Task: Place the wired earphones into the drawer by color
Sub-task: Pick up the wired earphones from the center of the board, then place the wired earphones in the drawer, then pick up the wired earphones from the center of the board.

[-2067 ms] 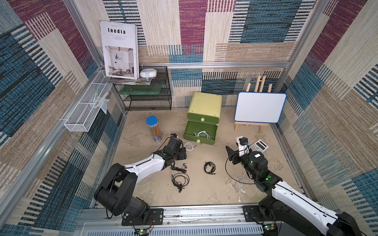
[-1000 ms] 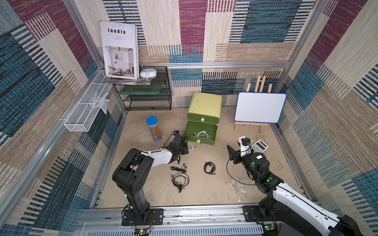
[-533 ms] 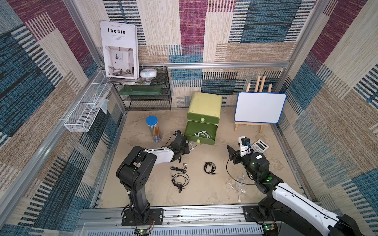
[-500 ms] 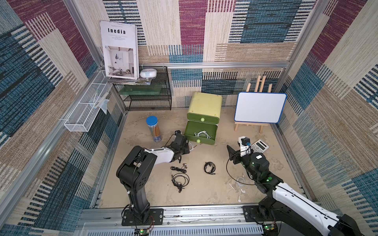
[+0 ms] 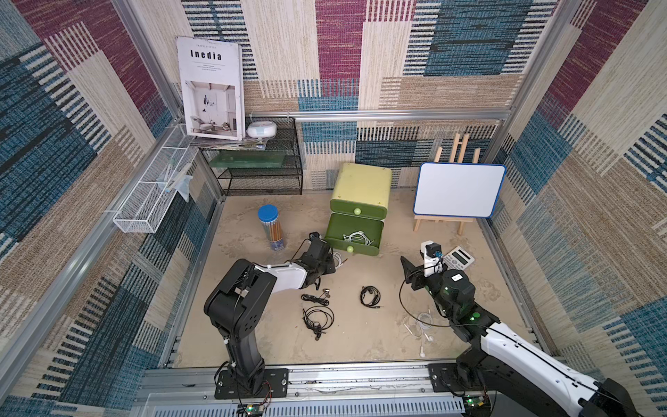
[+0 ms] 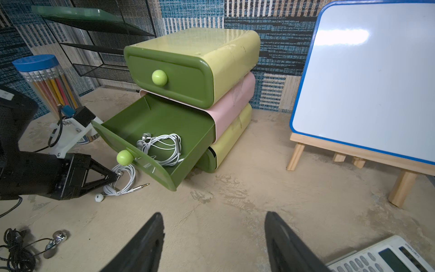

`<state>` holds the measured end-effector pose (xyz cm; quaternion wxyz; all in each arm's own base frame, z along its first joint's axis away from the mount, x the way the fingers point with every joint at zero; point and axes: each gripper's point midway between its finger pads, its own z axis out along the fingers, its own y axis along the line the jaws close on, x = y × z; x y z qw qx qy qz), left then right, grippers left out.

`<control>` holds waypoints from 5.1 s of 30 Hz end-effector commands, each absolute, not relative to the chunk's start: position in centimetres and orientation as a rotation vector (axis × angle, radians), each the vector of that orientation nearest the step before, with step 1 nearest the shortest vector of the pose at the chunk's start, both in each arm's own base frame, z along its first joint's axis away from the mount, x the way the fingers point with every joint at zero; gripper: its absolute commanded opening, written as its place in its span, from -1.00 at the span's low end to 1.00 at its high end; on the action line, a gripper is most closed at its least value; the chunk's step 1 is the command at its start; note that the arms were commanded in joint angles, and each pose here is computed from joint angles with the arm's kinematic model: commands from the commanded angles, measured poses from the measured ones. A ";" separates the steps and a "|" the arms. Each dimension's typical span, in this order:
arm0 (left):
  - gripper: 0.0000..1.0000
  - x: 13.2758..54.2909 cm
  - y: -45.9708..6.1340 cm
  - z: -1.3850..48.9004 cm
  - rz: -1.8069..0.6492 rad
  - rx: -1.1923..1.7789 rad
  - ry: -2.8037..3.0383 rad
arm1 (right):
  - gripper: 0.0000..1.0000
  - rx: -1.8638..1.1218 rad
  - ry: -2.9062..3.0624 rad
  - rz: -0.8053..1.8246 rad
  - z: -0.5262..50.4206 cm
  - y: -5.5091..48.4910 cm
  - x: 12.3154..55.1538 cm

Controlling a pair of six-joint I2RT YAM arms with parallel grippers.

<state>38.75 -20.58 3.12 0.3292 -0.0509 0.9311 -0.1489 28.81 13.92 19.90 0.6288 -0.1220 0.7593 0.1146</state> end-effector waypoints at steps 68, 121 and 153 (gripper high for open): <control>-1.00 44.1 -24.9 26.9 -0.438 0.267 1.983 | 0.43 -0.231 1.669 0.273 21.6 13.2 28.4; 0.93 34.9 -19.5 20.9 -0.483 0.113 2.163 | 0.48 0.155 2.226 0.596 16.0 13.4 23.8; 0.98 26.0 -14.4 13.2 -0.488 0.012 2.310 | 0.35 0.353 2.760 0.486 4.7 12.1 17.0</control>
